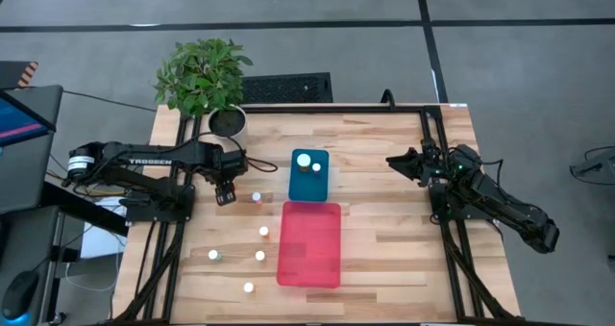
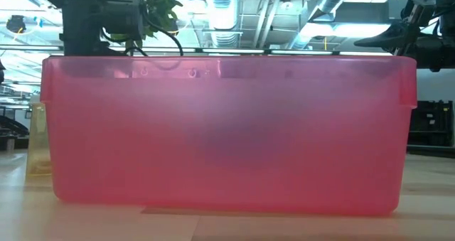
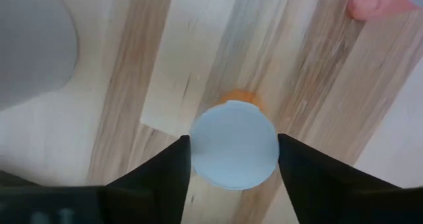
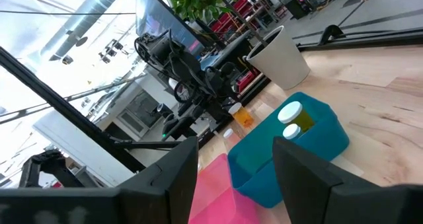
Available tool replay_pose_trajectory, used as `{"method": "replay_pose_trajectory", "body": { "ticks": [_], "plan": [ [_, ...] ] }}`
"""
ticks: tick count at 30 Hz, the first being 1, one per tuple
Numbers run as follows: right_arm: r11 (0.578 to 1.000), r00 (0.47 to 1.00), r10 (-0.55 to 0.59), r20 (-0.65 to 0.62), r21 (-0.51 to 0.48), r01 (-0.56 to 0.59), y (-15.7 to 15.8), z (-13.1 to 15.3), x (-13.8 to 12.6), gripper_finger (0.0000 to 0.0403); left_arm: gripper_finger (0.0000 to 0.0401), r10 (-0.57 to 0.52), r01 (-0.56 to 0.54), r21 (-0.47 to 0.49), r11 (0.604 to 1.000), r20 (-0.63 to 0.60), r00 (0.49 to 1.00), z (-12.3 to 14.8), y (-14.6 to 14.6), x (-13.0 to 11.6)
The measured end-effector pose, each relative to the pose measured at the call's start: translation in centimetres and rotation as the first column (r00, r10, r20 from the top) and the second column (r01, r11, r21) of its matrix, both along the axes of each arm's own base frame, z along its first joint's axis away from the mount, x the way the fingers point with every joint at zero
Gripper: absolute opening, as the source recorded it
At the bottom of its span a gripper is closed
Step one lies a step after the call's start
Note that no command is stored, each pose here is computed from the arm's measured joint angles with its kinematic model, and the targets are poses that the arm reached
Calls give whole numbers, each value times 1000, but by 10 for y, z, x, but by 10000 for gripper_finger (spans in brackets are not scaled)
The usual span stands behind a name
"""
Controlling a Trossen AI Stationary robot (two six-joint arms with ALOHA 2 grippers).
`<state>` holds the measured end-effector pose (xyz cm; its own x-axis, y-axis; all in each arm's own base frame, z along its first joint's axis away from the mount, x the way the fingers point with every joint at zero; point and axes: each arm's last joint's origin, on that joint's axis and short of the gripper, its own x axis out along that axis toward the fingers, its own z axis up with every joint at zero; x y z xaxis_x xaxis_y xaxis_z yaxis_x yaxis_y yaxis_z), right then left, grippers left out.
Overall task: Pick and place medicine bottles into bin by pill shape (circle, oval)
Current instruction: Put the large orange capsule bottle into the blue bin
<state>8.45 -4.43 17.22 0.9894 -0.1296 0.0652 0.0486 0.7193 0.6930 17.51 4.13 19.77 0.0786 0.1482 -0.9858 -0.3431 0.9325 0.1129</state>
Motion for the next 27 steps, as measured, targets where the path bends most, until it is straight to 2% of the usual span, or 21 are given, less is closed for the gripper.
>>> {"method": "replay_pose_trajectory", "body": {
  "ticks": [11,17,22,27],
  "plan": [
    [1000,1000,0,0,0,0,0,0,0,205,170,12,-12,7,1000,13,1000,2,1,2],
    [1000,1000,-1,0,1,1,0,0,0,205,170,14,-14,9,1000,12,1000,2,1,1],
    [1000,1000,0,0,1,0,0,0,0,205,199,13,-13,7,1000,12,1000,2,0,2],
    [1000,1000,0,0,0,0,0,0,0,205,254,12,-12,5,1000,13,1000,2,0,2]
  ]
}}
